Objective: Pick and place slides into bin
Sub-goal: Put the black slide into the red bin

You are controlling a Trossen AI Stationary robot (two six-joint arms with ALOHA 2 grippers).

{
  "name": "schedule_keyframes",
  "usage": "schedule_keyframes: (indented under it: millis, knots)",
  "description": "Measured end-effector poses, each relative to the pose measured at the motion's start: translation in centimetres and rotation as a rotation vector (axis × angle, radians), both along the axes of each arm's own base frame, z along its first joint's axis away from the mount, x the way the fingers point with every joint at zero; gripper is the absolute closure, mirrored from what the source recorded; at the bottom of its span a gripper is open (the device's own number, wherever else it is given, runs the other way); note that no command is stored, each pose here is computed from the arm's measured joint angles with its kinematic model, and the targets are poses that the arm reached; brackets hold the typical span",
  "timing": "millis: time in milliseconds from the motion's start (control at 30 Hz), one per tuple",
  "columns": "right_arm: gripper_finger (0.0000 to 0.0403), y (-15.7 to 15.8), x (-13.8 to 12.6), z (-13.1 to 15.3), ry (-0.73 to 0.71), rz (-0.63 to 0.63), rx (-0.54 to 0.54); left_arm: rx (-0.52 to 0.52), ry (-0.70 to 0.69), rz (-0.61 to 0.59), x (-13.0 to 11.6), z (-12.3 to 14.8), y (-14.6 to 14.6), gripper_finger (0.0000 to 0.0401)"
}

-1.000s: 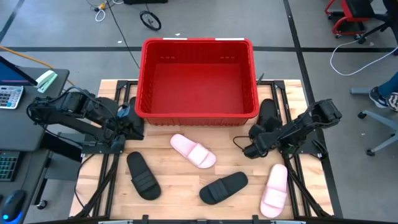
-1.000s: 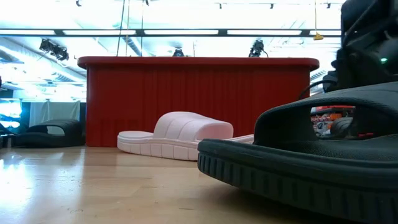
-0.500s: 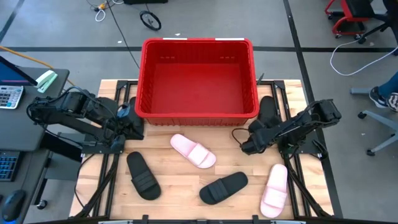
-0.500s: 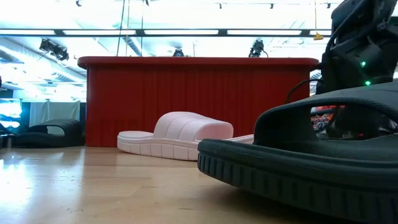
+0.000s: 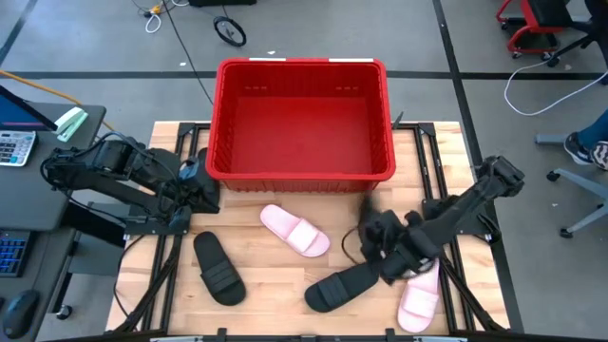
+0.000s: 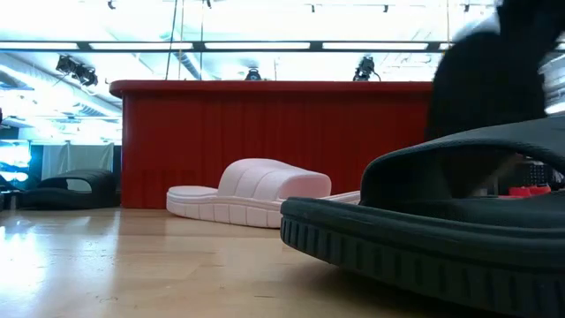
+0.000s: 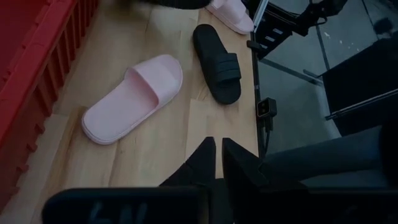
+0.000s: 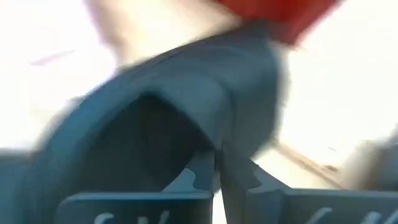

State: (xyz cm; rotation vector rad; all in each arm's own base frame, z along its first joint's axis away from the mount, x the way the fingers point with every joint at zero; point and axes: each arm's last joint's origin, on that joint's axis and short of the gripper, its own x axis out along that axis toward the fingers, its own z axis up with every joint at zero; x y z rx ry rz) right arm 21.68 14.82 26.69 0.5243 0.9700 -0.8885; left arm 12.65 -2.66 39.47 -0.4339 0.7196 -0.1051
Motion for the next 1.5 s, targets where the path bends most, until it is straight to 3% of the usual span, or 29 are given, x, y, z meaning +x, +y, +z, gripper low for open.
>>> schedule_keyframes:
  millis: [100, 233, 333, 467, 633, 767, 933, 1133, 1300, 1500]
  knots:
    - [0.0394, 2.0, 0.2, 3.3, -0.160, 0.062, 0.049, 0.000, 0.000, 0.000, 0.0, 0.0, 0.0, 0.0374]
    - [0.0394, 3.5, 0.1, 7.1, -0.332, 0.173, -0.004, 0.000, 0.000, 0.000, 0.0, 0.0, 0.0, 0.0378]
    - [0.0394, 3.6, 0.3, 9.7, -0.463, 0.238, -0.153, 0.000, -0.001, 0.000, 0.0, 0.0, 0.0, 0.0375]
    - [0.0394, 1.7, 1.4, 13.8, -0.543, 0.266, -0.471, -0.004, -0.018, 0.000, 0.1, 0.1, 0.0, 0.0370]
    - [0.0394, -3.8, 3.1, 18.6, -0.378, 0.196, -0.833, -0.017, -0.090, 0.000, 0.5, 0.7, -0.1, 0.0375]
    - [0.0394, -10.4, 4.4, 20.7, -0.188, 0.166, -0.830, -0.032, -0.167, 0.000, 0.9, 1.4, -0.2, 0.0383]
    - [0.0394, -19.0, 5.0, 19.9, -0.027, 0.096, -0.698, -0.045, -0.243, 0.000, 1.2, 2.0, -0.2, 0.0387]
    - [0.0394, -26.5, 4.7, 15.4, 0.236, -0.039, -0.631, 0.007, -0.313, 0.048, 1.5, 2.6, -0.1, 0.0387]
    - [0.0394, -28.8, 5.3, 10.5, 0.320, 0.015, -0.550, 0.039, -0.333, 0.052, 1.5, 2.7, 0.0, 0.0391]
    - [0.0394, -29.6, 6.8, 6.3, 0.337, 0.080, -0.606, 0.072, -0.336, 0.109, 1.5, 2.7, 0.2, 0.0383]
